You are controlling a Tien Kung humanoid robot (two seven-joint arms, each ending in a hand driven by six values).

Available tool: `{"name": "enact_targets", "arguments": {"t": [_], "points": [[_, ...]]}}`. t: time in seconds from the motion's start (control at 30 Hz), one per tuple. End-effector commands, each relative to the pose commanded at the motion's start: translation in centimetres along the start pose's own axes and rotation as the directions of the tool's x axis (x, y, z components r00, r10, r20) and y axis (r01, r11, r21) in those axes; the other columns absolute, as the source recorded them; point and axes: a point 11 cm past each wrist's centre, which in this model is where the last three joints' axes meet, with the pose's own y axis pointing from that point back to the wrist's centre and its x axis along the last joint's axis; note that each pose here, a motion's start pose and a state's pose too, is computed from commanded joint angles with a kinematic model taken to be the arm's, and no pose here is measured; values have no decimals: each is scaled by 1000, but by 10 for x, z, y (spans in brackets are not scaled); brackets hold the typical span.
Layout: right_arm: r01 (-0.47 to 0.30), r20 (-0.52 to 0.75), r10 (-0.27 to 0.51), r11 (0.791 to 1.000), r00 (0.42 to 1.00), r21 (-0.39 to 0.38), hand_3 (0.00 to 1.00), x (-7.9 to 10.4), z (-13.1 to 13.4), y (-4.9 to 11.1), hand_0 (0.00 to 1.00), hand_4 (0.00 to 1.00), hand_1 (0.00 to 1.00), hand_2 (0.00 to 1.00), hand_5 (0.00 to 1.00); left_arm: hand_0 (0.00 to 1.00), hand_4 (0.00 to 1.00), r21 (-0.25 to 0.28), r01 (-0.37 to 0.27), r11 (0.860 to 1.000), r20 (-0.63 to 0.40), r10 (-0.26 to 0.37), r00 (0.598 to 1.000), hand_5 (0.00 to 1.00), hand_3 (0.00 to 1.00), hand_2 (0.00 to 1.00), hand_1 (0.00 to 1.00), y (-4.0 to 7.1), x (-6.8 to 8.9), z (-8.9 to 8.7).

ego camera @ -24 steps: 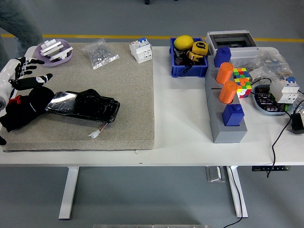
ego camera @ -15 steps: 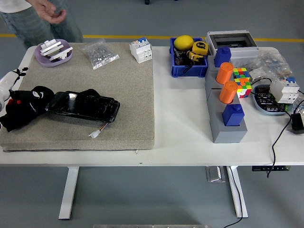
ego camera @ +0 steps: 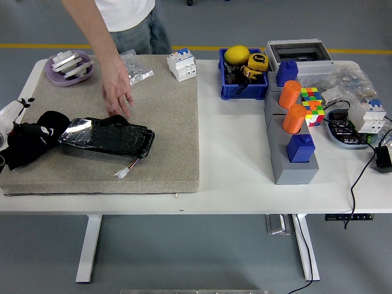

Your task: Pick the rag up,wipe the panel,place it on the desk

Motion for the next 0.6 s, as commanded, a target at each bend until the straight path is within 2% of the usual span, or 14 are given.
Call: {"name": "enact_targets", "arguments": {"t": [0.03,0.2,0.23,0.4,0.43,0.6], "points": [[0,-1,0,1000,1000,1,561,0,0,0,751,902,623,629,425,934,998,2,-5,1000,-1,5,1000,322,908,998,972,-1,0,-1],[1,-2,-1,1000,1000,7,561,-1,-1,0,751,902,623,629,425,934,998,17,-22,1000,-17,22,1000,322,908,998,972,-7,0,-6],[1,-3,-1,1000,1000,7,560,-2,-1,0,751,901,623,628,425,887,938,21,-22,1000,-20,23,1000,282,873,951,947,-8,-1,-7],[-2,0,2,1000,1000,14,560,-2,-3,0,751,901,623,628,425,887,938,47,-15,999,-17,16,1000,282,873,951,947,-13,-6,-15],[-3,0,3,1000,1000,16,560,-2,-4,1,751,900,623,624,424,780,867,55,-15,998,-18,16,1000,207,839,893,894,-14,-7,-17],[-7,6,7,1000,1000,17,560,-1,-4,1,751,900,623,624,424,780,867,58,-8,998,-9,8,1000,207,839,893,894,-14,-11,-18]]}}
